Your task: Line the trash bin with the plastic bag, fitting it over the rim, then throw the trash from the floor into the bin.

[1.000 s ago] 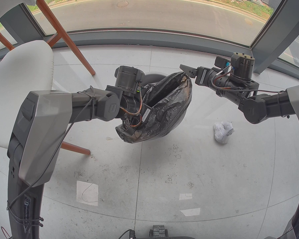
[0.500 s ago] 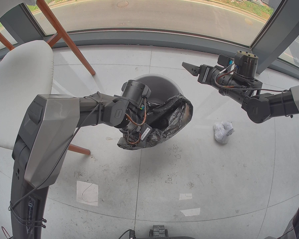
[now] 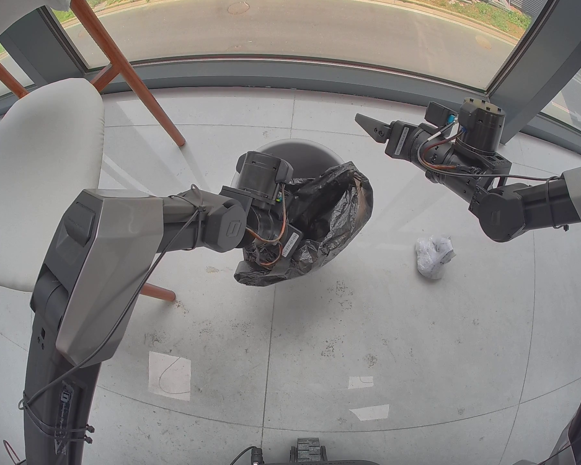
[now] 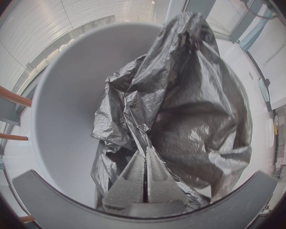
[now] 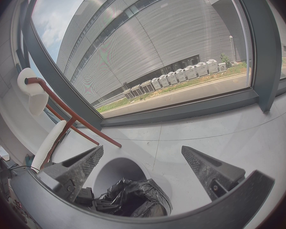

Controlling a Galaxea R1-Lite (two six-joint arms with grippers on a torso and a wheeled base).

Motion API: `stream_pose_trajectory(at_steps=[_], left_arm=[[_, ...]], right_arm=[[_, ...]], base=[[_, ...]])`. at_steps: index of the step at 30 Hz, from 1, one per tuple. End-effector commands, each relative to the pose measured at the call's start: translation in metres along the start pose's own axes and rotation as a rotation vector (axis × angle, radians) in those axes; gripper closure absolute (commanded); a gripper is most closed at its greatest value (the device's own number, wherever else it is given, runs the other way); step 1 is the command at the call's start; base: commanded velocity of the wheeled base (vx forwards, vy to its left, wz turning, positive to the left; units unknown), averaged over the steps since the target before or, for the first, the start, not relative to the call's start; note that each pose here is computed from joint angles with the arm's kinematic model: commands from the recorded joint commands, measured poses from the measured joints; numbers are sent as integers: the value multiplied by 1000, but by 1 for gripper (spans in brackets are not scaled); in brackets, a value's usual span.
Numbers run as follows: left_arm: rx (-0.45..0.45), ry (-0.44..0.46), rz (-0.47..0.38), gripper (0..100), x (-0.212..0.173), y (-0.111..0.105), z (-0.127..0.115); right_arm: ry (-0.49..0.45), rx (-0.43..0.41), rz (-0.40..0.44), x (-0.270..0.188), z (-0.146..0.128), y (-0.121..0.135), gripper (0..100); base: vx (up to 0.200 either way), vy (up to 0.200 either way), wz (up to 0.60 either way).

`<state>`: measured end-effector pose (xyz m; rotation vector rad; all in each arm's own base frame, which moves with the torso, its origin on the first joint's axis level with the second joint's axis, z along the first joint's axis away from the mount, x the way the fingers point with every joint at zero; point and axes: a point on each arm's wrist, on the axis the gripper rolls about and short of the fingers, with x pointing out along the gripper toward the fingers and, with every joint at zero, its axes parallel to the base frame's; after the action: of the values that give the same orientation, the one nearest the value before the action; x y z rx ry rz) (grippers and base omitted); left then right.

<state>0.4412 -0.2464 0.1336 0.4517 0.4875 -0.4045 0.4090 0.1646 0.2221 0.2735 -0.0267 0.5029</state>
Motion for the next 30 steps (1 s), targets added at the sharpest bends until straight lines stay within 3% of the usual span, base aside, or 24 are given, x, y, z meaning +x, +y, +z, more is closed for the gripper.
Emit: stream_pose_trajectory(at_steps=[1, 8, 17, 26, 30], left_arm=[[-7, -40, 11, 100, -2, 3, 5], [-14, -88, 21, 100, -7, 4, 13], [-30, -223, 64, 100, -43, 22, 44], [-3, -262, 61, 100, -60, 29, 54], [-21, -265, 79, 100, -64, 56, 51]], right_arm=[[5, 1, -3, -2, -1, 0, 0], [3, 1, -2, -2, -1, 2, 0], [-4, -1, 5, -4, 4, 7, 0], [13, -1, 0, -15, 3, 8, 0], [0, -2, 3, -18, 3, 9, 0]], base=[[0, 0, 0], [0, 0, 0], [0, 0, 0], [0, 0, 0], [0, 0, 0]])
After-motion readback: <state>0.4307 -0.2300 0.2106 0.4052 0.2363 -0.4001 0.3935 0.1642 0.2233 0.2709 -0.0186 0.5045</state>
